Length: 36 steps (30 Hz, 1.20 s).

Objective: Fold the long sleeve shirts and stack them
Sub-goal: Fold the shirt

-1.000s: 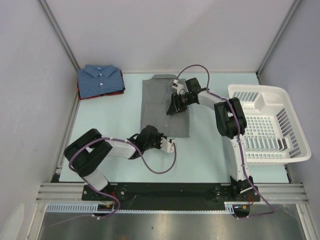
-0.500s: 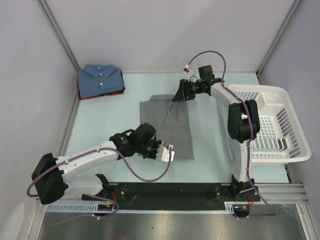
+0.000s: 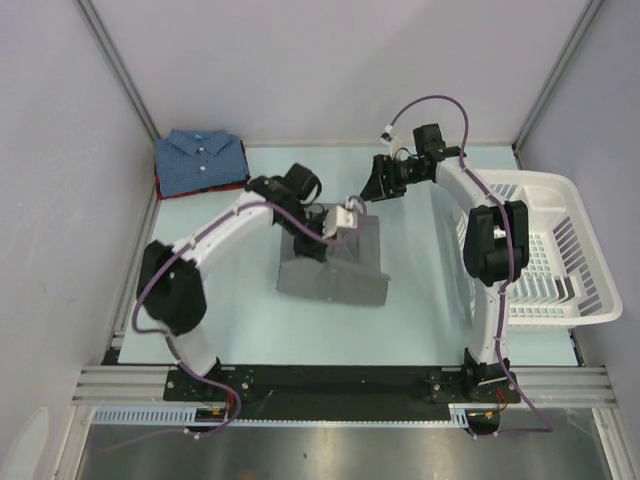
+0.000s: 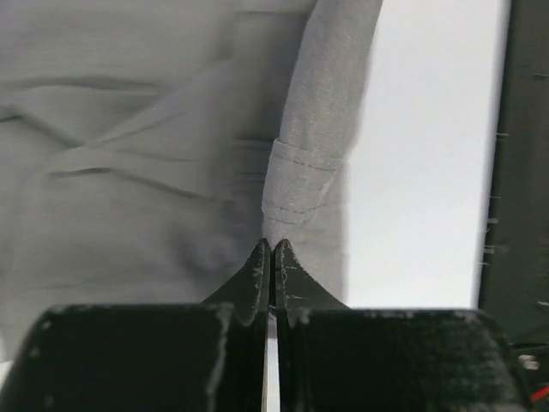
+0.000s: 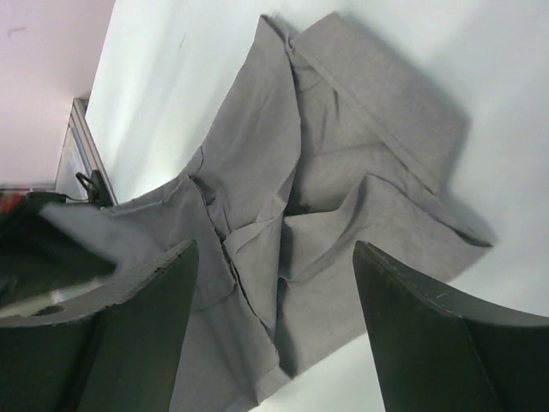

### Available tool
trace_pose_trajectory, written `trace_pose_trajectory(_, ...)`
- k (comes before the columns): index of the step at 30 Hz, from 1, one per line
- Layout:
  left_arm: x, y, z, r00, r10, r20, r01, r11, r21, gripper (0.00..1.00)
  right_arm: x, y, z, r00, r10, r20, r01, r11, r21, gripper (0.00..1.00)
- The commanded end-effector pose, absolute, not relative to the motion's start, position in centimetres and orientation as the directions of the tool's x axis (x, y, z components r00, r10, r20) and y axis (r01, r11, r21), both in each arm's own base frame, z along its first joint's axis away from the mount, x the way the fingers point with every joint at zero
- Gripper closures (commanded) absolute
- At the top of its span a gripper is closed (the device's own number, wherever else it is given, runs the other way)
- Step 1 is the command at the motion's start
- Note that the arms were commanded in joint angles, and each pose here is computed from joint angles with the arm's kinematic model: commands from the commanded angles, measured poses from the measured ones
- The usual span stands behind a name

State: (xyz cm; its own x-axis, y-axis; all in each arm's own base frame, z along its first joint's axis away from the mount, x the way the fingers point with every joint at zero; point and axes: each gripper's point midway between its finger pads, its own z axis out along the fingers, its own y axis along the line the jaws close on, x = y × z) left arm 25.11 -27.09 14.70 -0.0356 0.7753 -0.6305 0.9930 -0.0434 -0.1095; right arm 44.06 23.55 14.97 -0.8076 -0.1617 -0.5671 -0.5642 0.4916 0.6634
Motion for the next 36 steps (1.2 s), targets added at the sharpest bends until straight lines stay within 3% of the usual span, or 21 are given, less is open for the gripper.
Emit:
trace_pose_trajectory(1,30.8,-26.0,14.4,-0.052,0.769,-0.637,0.987,-0.058,-0.151,1.0,45.1,22.1,17.9,-0.77,-0.148,-0.621,-0.601,0.493,0.629,0.18)
trace_pose_trajectory(5,37.7,-26.7,14.3,-0.014,0.754,-0.656,0.996,-0.048,-0.077,0.97,45.4,21.4,17.3,-0.772,-0.153,-0.617,-0.594,0.519,0.614,0.14)
trace_pose_trajectory(10,43.0,-26.9,11.8,-0.002,0.749,-0.662,1.0,-0.011,-0.017,0.96,45.1,21.0,16.3,-0.791,-0.154,-0.592,-0.57,0.536,0.623,0.11)
trace_pose_trajectory(16,47.0,-26.8,9.5,0.0,0.74,-0.673,0.997,0.054,0.059,0.95,44.0,20.6,13.8,-0.831,-0.16,-0.533,-0.524,0.548,0.652,0.1)
trace_pose_trajectory(20,48.4,-26.7,9.2,-0.004,0.722,-0.692,0.992,0.09,0.088,0.91,43.2,20.2,12.1,-0.845,-0.172,-0.507,-0.509,0.552,0.661,0.16)
trace_pose_trajectory(22,48.7,-26.5,8.8,-0.014,0.723,-0.691,0.99,0.106,0.091,0.83,43.4,20.1,11.5,-0.846,-0.174,-0.504,-0.505,0.566,0.652,0.18)
trace_pose_trajectory(23,49.1,-26.2,8.7,-0.02,0.728,-0.686,0.987,0.125,0.104,0.72,43.5,19.9,11.3,-0.844,-0.175,-0.507,-0.507,0.571,0.646,0.2)
trace_pose_trajectory(25,49.6,-26.0,9.4,-0.057,0.713,-0.699,0.981,0.17,0.093,0.62,43.7,19.7,10.8,-0.838,-0.184,-0.514,-0.515,0.579,0.632,0.23)
trace_pose_trajectory(26,49.7,-25.3,9.9,-0.112,0.695,-0.71,0.974,0.22,0.061,0.51,43.9,19.4,10.7,-0.837,-0.184,-0.516,-0.515,0.585,0.626,0.24)
trace_pose_trajectory(31,48.4,-21.8,13.7,-0.333,0.551,-0.765,0.916,0.383,-0.123,0.32,43.7,19.3,10.2,-0.838,-0.192,-0.511,-0.514,0.59,0.622,0.24)
trace_pose_trajectory(32,48.1,-20.5,13.8,-0.394,0.517,-0.76,0.89,0.422,-0.174,0.17,43.4,19.6,10.3,-0.836,-0.199,-0.512,-0.52,0.585,0.622,0.23)
trace_pose_trajectory(36,44.8,-19.3,11.4,-0.523,0.491,-0.697,0.834,0.466,-0.297,0.11,41.4,21.4,8.5,-0.847,-0.254,-0.467,-0.518,0.59,0.619,0.14)
